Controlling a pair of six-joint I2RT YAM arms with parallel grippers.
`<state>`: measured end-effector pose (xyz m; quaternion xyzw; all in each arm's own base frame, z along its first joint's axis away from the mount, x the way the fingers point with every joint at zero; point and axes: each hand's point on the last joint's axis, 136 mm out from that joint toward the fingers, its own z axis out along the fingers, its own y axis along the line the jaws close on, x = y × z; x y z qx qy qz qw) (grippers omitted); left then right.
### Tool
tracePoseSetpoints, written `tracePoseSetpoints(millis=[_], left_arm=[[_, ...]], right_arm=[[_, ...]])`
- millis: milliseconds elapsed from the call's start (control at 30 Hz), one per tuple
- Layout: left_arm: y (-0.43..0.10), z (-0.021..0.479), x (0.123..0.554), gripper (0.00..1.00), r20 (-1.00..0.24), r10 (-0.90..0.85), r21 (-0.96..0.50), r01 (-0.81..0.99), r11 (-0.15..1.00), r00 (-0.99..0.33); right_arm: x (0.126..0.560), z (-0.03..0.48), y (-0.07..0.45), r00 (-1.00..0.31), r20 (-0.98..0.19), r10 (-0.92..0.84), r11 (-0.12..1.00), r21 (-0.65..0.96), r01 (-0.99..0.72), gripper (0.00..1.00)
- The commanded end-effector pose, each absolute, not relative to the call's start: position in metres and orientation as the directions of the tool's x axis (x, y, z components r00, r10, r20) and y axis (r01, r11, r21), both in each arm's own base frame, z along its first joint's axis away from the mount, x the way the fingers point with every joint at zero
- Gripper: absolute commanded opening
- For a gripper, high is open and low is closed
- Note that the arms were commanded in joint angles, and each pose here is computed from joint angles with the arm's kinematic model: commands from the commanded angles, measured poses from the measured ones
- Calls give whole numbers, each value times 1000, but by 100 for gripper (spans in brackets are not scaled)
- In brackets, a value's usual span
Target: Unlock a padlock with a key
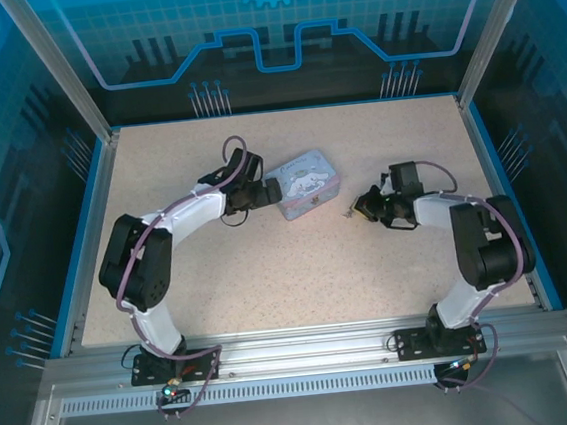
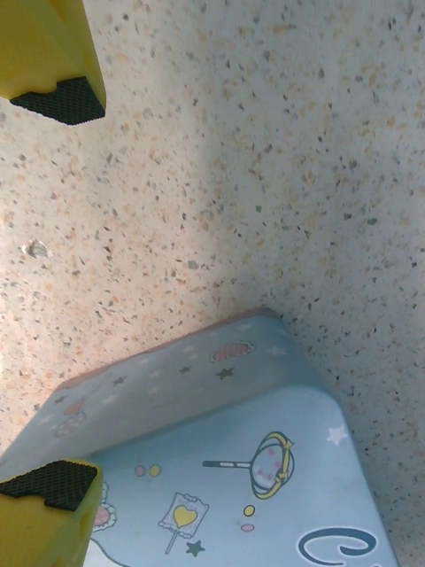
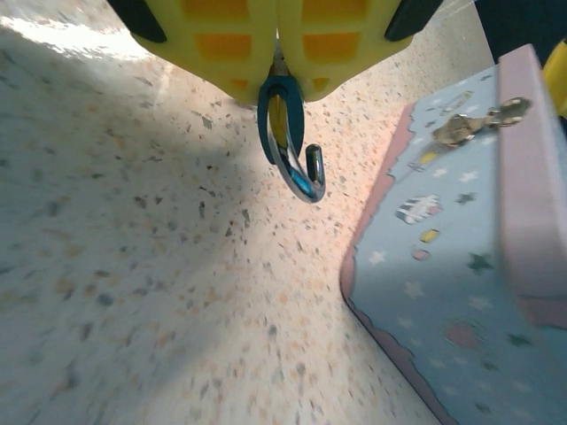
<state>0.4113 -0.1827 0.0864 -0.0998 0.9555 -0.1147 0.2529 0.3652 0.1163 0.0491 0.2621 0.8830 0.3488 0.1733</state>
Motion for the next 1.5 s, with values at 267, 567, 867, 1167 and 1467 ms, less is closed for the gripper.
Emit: tracePoseSetpoints(millis=[267, 567, 867, 1167, 1467], left_arm=[[-171, 155, 392, 99, -537, -265, -318, -99, 943, -801], [-160, 187, 366, 99, -568, -281, -352, -80, 933, -773], [-142, 216, 343, 99, -614, -298, -357, -80, 931, -731], [-93, 224, 338, 99, -772, -244, -196, -146, 970, -587], [-47, 212, 333, 99, -924, -84, -9, -198, 980, -373]], right_arm=[[339, 62, 41, -684, -148, 714, 577, 678, 456, 0], [300, 70, 13, -631, -155, 760, 561, 648, 516, 52], [273, 109, -11, -546, -244, 802, 558, 633, 536, 100], [292, 160, -18, -575, -407, 710, 687, 579, 438, 100], [317, 165, -39, -553, -636, 537, 829, 278, 485, 100]])
